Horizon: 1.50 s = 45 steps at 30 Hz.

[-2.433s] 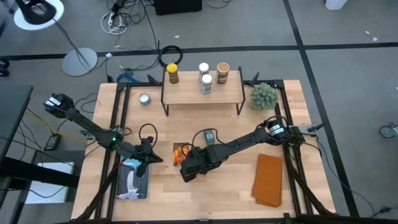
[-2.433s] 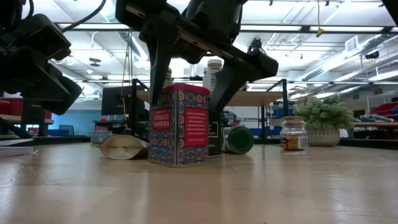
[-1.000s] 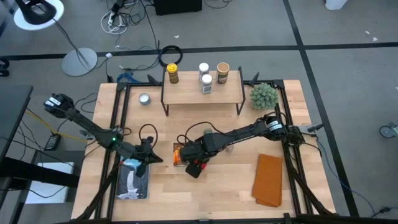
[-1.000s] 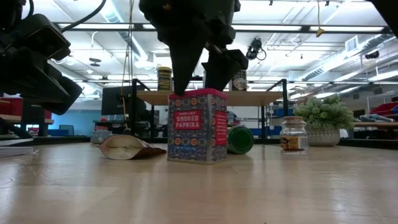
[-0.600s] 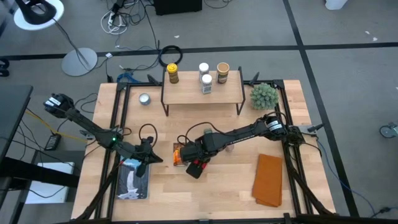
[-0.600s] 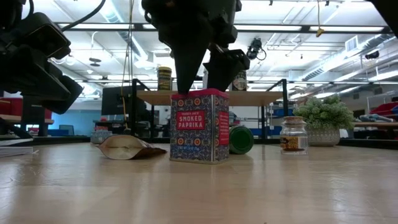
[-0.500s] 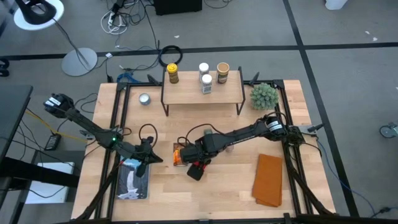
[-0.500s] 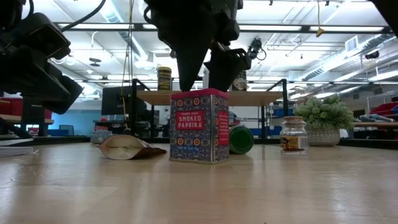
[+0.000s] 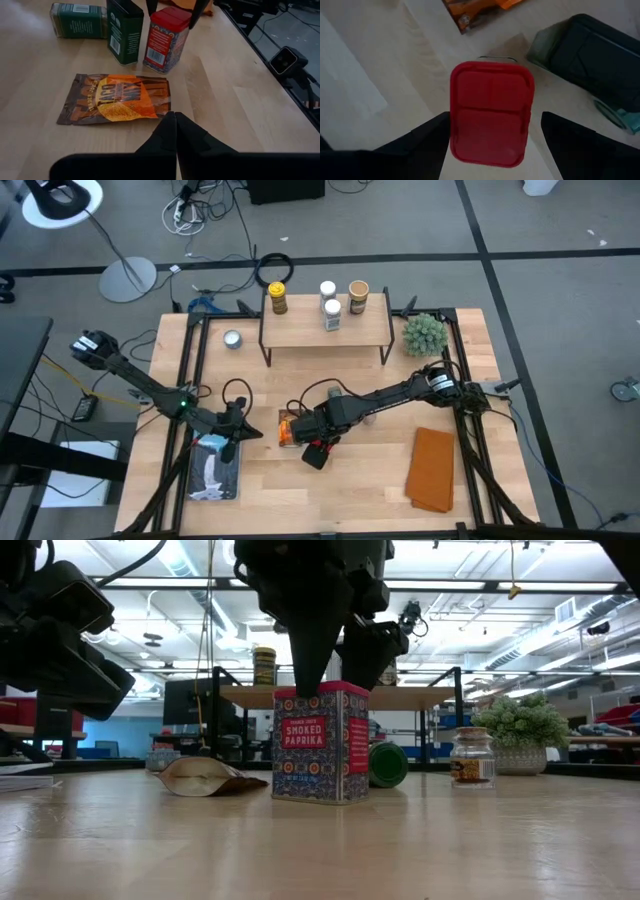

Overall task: Shelf spices
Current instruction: Put the red can seasoning on the shelf

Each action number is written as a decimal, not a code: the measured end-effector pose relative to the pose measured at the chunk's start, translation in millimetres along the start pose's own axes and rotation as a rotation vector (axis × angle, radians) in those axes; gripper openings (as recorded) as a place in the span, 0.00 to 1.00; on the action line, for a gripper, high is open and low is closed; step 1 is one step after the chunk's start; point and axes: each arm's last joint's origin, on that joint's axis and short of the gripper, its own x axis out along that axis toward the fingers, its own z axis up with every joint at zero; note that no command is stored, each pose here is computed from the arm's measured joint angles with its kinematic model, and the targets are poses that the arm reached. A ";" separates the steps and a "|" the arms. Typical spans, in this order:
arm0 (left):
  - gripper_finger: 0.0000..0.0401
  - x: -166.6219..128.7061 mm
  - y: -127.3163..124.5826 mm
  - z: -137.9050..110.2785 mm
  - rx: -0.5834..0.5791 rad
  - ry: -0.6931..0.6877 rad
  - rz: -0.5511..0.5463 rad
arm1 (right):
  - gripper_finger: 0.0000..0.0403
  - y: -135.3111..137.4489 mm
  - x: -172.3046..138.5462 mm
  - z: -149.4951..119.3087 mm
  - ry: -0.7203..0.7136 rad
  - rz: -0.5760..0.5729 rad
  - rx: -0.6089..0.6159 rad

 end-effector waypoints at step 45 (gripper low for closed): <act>0.00 0.0 -0.6 0.0 -0.029 0.006 -0.019 | 0.54 8.5 -39.6 -3.7 0.032 0.021 -0.083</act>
